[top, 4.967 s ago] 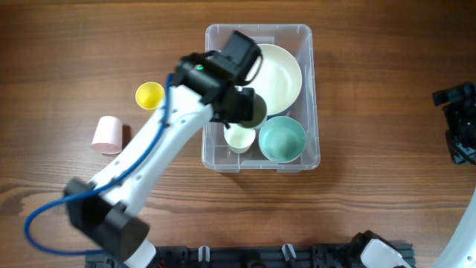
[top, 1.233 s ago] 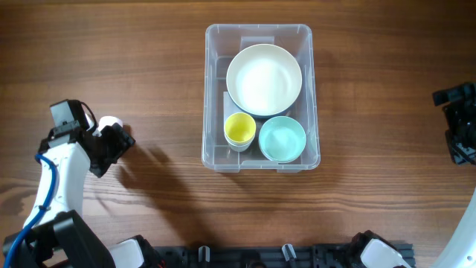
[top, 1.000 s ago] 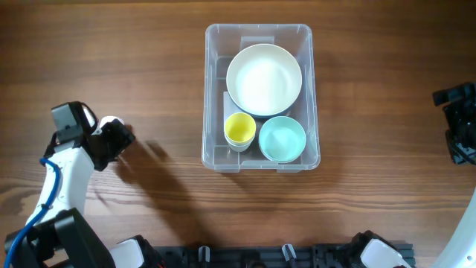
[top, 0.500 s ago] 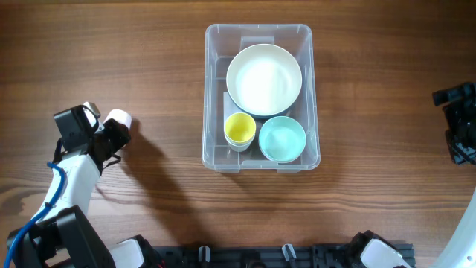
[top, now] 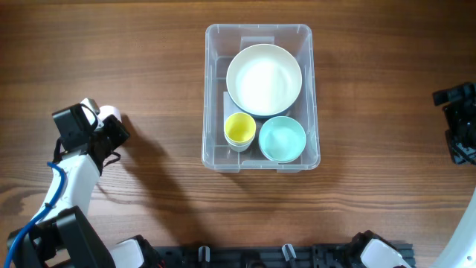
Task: Pack container
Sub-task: 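Move the left gripper to the pink cup and grasp it, then place the pink cup onto the yellow cup stack in the bin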
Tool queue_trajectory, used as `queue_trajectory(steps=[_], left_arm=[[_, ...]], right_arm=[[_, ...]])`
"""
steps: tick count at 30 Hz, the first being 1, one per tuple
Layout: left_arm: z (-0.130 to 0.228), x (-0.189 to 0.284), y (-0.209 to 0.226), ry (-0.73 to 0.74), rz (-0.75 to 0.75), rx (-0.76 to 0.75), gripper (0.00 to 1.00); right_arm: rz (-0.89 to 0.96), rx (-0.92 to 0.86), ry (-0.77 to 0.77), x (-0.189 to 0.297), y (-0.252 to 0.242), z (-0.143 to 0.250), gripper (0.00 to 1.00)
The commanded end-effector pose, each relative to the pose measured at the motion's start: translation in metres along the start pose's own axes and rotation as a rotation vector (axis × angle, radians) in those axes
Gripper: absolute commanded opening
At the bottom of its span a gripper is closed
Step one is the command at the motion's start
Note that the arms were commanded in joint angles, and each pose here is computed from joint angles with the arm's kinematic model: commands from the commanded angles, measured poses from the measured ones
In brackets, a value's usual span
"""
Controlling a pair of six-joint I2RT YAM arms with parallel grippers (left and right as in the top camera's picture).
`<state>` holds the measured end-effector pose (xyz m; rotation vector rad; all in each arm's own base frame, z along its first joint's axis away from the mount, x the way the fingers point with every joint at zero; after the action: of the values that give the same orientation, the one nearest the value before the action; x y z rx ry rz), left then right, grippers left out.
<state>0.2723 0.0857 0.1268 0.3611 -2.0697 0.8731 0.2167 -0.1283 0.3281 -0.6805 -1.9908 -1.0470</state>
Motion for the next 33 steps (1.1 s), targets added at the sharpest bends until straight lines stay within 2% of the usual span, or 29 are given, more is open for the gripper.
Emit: queue_trajectory(steps=[1, 4, 8, 10, 12, 18, 19, 20, 24, 28, 33], left_arm=[[0.001, 0.003, -0.002, 0.009, 0.034, -0.001, 0.04], [-0.005, 0.025, -0.021, -0.003, 0.166, -0.067, 0.04], [-0.018, 0.086, -0.052, -0.066, 0.208, -0.129, 0.04], [-0.016, 0.116, -0.072, -0.064, 0.236, -0.226, 0.04], [-0.003, 0.147, -0.095, -0.021, 0.257, -0.358, 0.04], [0.030, 0.203, -0.142, 0.115, 0.338, -0.619, 0.04], [0.036, 0.209, -0.148, 0.127, 0.339, -0.672, 0.04], [0.043, 0.218, -0.156, 0.126, 0.279, -0.746, 0.04], [0.083, 0.208, -0.189, 0.232, 0.239, -1.050, 0.04], [0.123, 0.158, -0.217, 0.311, 0.057, -1.322, 0.04], [0.138, 0.139, -0.246, 0.312, 0.084, -1.390, 0.04]], right_arm=[[-0.008, -0.008, 0.001, 0.000, 0.001, -0.001, 1.00], [-0.008, -0.008, 0.001, 0.000, 0.001, -0.001, 1.00], [-0.008, -0.008, 0.001, 0.000, 0.001, -0.001, 1.00], [-0.008, -0.008, 0.001, 0.000, 0.001, -0.001, 1.00], [-0.008, -0.008, 0.001, 0.000, 0.001, -0.001, 1.00], [-0.008, -0.008, 0.001, 0.000, 0.001, -0.001, 1.00], [-0.008, -0.008, 0.001, 0.000, 0.001, -0.001, 1.00], [-0.008, -0.008, 0.001, 0.000, 0.001, -0.001, 1.00], [-0.008, -0.008, 0.001, 0.000, 0.001, -0.001, 1.00], [-0.008, -0.008, 0.001, 0.000, 0.001, -0.001, 1.00], [-0.008, -0.008, 0.001, 0.000, 0.001, -0.001, 1.00]])
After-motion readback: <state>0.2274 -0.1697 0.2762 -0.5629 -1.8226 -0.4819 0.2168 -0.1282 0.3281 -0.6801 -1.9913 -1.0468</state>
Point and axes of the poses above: each gripper's point midway between its finger pads, its own x axis back along the fingers, its own y axis along the line the jaws close on, z = x × y, the point moved 10 cm from there along x, back along the fingers, and after that the axes turned 6 degrees about x, right-handed, at the moved point
